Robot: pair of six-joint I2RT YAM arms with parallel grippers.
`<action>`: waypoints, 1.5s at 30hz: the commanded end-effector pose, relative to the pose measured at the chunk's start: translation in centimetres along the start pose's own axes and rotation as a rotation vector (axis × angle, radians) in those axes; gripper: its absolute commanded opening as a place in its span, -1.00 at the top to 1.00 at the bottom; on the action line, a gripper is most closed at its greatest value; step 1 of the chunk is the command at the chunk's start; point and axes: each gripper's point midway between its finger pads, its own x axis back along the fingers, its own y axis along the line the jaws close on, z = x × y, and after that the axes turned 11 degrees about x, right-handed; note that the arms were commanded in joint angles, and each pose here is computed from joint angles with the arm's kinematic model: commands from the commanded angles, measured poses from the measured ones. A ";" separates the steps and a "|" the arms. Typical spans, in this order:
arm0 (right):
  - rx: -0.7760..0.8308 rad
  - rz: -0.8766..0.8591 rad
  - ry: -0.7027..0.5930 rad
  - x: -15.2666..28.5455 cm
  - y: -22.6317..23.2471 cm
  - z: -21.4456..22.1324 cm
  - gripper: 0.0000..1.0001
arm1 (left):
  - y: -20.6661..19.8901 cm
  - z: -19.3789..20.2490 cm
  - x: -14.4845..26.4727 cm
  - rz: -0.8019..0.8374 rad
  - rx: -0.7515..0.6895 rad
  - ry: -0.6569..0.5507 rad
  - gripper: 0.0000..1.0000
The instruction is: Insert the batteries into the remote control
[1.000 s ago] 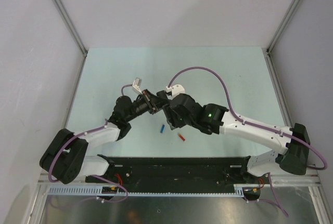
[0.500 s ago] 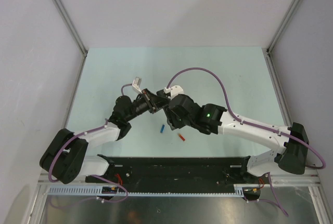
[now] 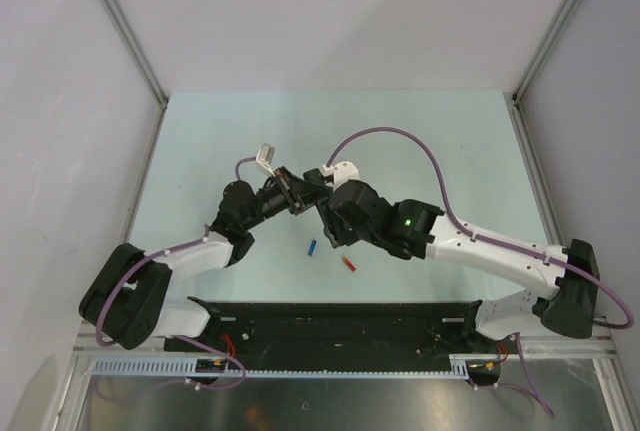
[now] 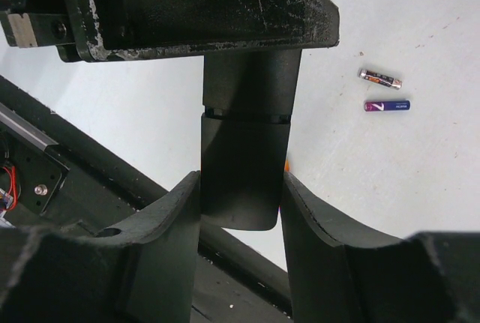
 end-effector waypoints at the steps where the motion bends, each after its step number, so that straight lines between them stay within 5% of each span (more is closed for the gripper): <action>1: -0.005 -0.032 -0.039 3.1 0.4 -1.3 0.24 | -1.5 -2.1 -0.8 0.043 -0.049 -0.054 1.00; 33: -0.021 -0.012 -0.019 2.3 -0.1 -1.0 0.06 | -0.8 -2.7 -0.8 0.027 -0.036 -0.090 1.00; 40: -0.109 0.131 -0.010 3.7 -6.6 0.0 0.04 | 0.5 -4.9 0.7 -0.005 -0.014 -0.159 1.00; 45: -0.207 0.224 0.073 1.6 -12.3 4.5 0.04 | 0.6 -5.7 2.3 -0.004 -0.005 -0.174 1.00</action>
